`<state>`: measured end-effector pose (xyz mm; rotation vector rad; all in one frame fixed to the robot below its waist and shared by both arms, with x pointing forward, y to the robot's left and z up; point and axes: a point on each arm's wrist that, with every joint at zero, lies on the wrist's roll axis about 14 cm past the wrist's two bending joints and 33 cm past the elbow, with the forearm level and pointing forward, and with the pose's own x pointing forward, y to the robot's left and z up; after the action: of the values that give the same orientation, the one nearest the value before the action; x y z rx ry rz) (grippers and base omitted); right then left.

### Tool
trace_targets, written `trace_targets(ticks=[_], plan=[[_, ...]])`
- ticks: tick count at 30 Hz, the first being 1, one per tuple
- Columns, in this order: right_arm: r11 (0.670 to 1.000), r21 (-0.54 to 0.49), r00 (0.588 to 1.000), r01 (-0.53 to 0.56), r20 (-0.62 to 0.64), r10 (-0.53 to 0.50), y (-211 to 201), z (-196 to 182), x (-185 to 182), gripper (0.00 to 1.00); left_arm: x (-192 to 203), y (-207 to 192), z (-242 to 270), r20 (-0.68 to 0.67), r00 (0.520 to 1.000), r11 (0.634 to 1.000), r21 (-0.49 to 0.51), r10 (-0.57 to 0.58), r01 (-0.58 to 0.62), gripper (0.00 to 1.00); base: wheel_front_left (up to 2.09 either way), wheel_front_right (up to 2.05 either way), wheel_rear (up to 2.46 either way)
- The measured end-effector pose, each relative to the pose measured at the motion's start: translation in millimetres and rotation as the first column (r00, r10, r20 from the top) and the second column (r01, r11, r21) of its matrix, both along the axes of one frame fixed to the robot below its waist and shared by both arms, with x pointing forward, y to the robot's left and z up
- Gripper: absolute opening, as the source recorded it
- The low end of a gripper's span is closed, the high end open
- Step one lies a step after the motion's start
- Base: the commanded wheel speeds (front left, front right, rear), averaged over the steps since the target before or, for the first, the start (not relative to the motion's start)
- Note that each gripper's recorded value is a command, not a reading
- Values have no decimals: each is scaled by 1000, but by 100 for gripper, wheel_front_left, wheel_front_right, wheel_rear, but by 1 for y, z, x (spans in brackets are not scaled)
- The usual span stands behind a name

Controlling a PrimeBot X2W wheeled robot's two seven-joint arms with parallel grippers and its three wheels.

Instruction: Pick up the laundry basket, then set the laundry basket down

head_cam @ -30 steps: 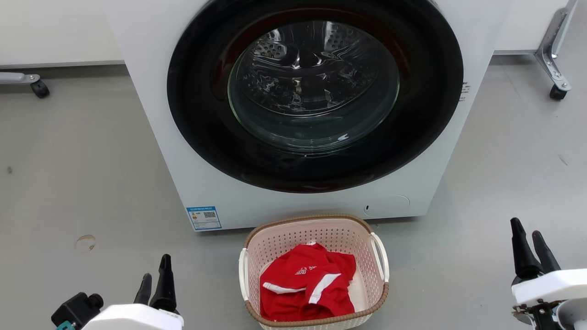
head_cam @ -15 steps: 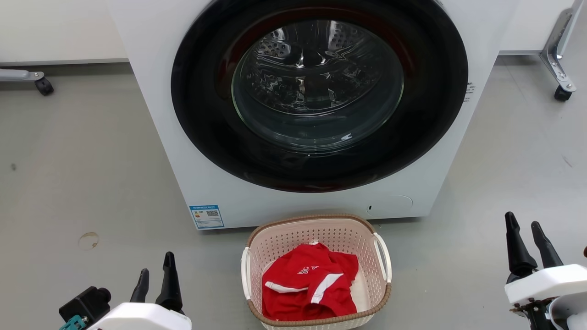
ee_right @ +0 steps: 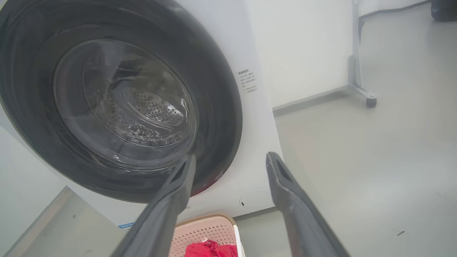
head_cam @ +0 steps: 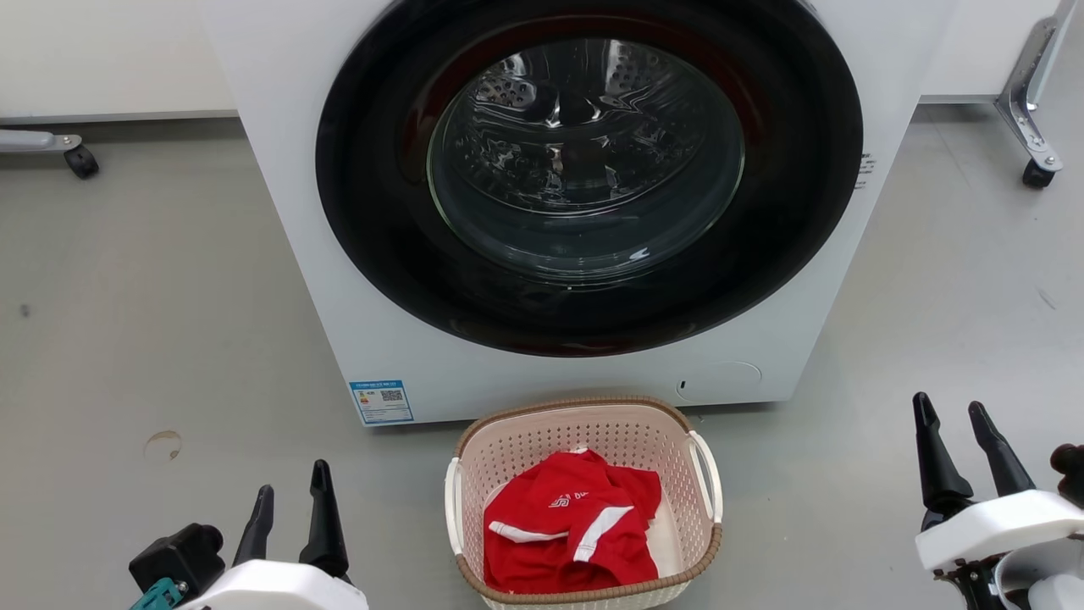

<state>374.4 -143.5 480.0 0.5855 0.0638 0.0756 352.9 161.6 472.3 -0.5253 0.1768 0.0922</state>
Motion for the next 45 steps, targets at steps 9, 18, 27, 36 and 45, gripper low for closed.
trace_targets(ticks=[9,18,27,36,45], plan=[[996,-90,998,-22,53,27,6,11,5,100,-1,-2,7,32,999,994,106,-14,11,100,0,0,0],[981,-185,994,-54,87,72,16,16,6,100,-3,-7,14,65,997,981,196,-32,19,100,0,0,0],[961,-267,986,-66,127,103,21,26,6,100,-5,-8,27,116,992,959,284,-46,12,100,0,0,0],[953,-296,980,-66,160,118,24,36,7,100,-7,-12,30,105,992,949,313,-75,39,100,0,0,0],[952,-297,980,-70,156,120,25,34,6,100,-9,-12,26,78,993,947,316,-87,58,100,0,0,0]])
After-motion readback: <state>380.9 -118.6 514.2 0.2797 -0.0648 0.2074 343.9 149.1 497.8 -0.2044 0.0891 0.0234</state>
